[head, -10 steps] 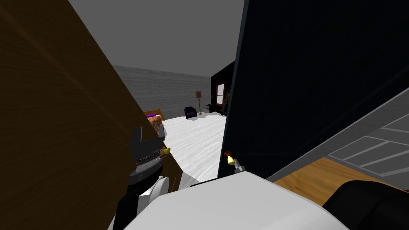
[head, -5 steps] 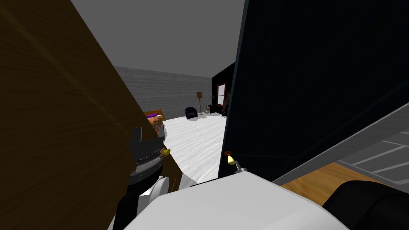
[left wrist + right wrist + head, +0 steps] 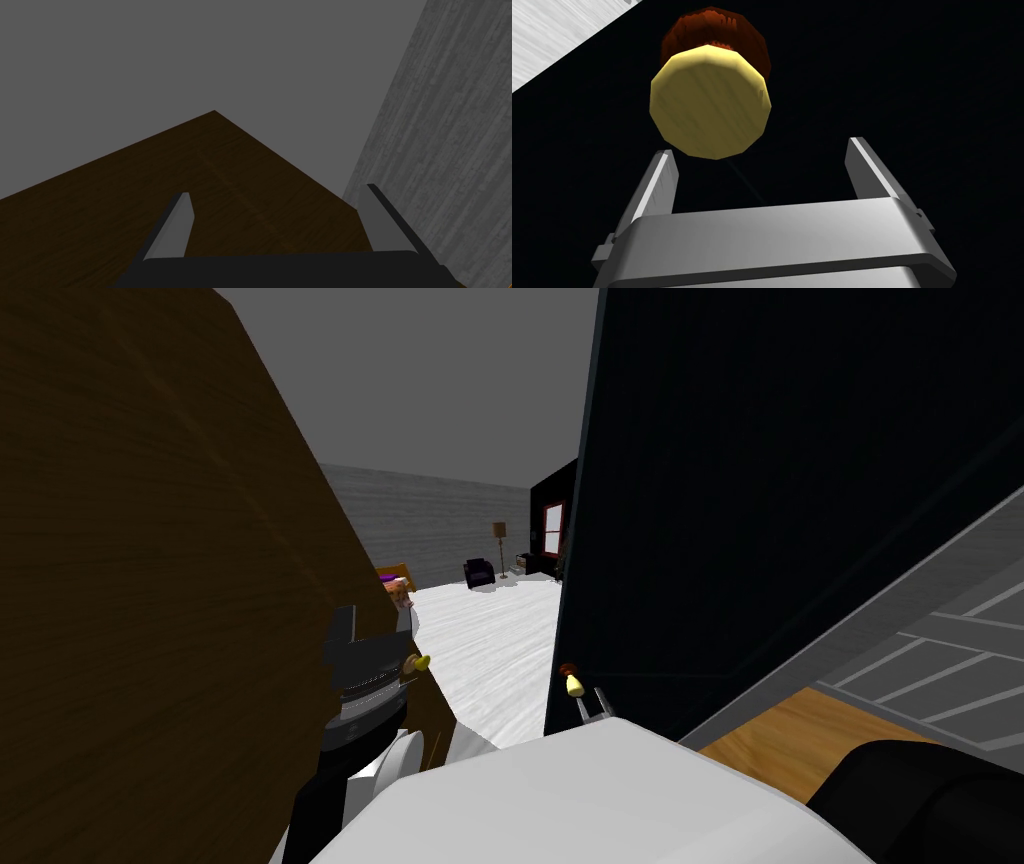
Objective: Push the door open
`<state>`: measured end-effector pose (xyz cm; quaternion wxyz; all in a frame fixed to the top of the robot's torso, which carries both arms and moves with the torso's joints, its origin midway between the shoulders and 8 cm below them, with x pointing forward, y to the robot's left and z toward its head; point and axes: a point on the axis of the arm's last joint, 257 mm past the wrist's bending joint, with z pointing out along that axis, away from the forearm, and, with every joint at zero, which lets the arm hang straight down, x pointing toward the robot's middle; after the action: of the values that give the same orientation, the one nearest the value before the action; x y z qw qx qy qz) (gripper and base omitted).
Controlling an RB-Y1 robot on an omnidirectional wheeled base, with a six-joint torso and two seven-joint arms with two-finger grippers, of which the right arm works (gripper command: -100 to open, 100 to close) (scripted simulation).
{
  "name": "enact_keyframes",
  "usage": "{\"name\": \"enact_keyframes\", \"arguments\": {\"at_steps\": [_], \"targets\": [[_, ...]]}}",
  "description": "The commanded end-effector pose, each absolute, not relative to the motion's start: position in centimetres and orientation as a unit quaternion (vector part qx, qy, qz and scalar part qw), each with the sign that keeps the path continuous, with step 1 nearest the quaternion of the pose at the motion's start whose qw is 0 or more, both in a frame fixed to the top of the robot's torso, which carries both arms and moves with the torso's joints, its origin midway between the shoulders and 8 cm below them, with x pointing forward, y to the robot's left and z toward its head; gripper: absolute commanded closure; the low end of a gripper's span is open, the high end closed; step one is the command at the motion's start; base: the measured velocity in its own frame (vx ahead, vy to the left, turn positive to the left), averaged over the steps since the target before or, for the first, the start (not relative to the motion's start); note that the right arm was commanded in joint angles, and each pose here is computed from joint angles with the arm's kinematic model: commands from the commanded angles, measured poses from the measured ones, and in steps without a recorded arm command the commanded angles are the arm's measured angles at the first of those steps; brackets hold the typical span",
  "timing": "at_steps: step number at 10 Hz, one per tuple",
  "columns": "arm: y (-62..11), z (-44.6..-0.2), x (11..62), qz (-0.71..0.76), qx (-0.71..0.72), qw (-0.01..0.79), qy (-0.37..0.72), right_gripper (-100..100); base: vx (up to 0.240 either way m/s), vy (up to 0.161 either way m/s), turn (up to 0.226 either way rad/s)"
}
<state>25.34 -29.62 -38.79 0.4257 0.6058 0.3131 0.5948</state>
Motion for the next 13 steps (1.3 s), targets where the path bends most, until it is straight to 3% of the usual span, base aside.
{"name": "enact_keyframes", "arguments": {"at_steps": [1, 13], "targets": [[-29.0, -38.8, 25.3, 0.609, 0.617, 0.404, 0.290, -100, -0.020, 0.004, 0.003], [-25.2, -38.9, 24.1, 0.675, 0.675, 0.265, 0.135, -100, -0.031, -0.013, 0.005]]}}
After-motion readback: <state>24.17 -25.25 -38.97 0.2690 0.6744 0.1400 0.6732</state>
